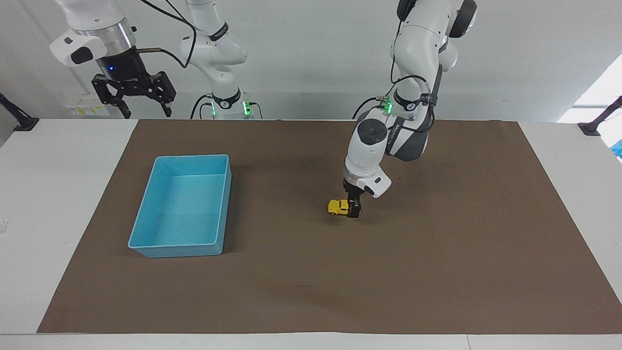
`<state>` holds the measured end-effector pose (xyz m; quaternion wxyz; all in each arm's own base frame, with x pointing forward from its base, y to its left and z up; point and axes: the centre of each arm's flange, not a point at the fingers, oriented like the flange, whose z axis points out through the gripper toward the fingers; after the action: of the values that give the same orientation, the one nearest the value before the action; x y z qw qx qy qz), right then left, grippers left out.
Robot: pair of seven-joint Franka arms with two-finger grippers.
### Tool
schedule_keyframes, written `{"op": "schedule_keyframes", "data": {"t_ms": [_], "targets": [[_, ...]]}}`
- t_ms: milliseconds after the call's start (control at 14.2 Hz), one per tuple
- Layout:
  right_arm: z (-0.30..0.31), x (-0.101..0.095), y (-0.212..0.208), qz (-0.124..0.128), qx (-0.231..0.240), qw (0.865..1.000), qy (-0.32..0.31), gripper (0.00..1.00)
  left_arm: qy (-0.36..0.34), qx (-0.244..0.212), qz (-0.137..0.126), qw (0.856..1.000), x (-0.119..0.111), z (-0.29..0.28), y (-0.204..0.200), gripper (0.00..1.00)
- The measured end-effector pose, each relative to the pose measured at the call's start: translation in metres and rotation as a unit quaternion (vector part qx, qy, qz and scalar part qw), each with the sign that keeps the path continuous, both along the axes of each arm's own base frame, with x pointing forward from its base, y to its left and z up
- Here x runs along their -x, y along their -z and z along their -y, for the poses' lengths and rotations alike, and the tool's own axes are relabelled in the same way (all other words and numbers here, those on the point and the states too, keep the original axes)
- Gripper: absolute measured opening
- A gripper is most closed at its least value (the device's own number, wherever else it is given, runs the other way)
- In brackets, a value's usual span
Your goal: Wind up and store yellow beetle car
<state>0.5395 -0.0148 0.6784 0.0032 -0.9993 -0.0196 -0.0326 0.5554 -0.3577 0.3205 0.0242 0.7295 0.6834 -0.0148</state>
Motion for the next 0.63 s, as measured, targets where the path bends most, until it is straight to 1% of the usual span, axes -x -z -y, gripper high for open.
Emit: {"op": "schedule_keyframes", "data": {"t_ms": [281,351,421,491,562,632], "targets": [[0.0000,0.0000,0.0000,0.000,0.000,1.000,0.000,1.00,-0.004,0.000,0.000,1.000,-0.0036,0.0015,0.0044,1.00],[0.0000,0.0000,0.0000,0.000,0.000,1.000,0.000,1.00,-0.004,0.000,0.000,1.000,-0.0036,0.0015,0.0044,0.96],[0.0000,0.0000,0.0000,0.000,0.000,1.000,0.000,1.00,-0.004,0.000,0.000,1.000,-0.0035,0.0015,0.0045,0.96],[0.0000,0.0000,0.0000,0.000,0.000,1.000,0.000,1.00,-0.004,0.000,0.000,1.000,-0.0033,0.0016,0.0049,0.89],[0.0000,0.0000,0.0000,0.000,0.000,1.000,0.000,1.00,-0.004,0.000,-0.001,1.000,-0.0031,0.0017,0.0053,0.74],[0.0000,0.0000,0.0000,0.000,0.000,1.000,0.000,1.00,-0.003,-0.002,-0.004,1.000,-0.0018,0.0022,0.0049,0.62]]}}
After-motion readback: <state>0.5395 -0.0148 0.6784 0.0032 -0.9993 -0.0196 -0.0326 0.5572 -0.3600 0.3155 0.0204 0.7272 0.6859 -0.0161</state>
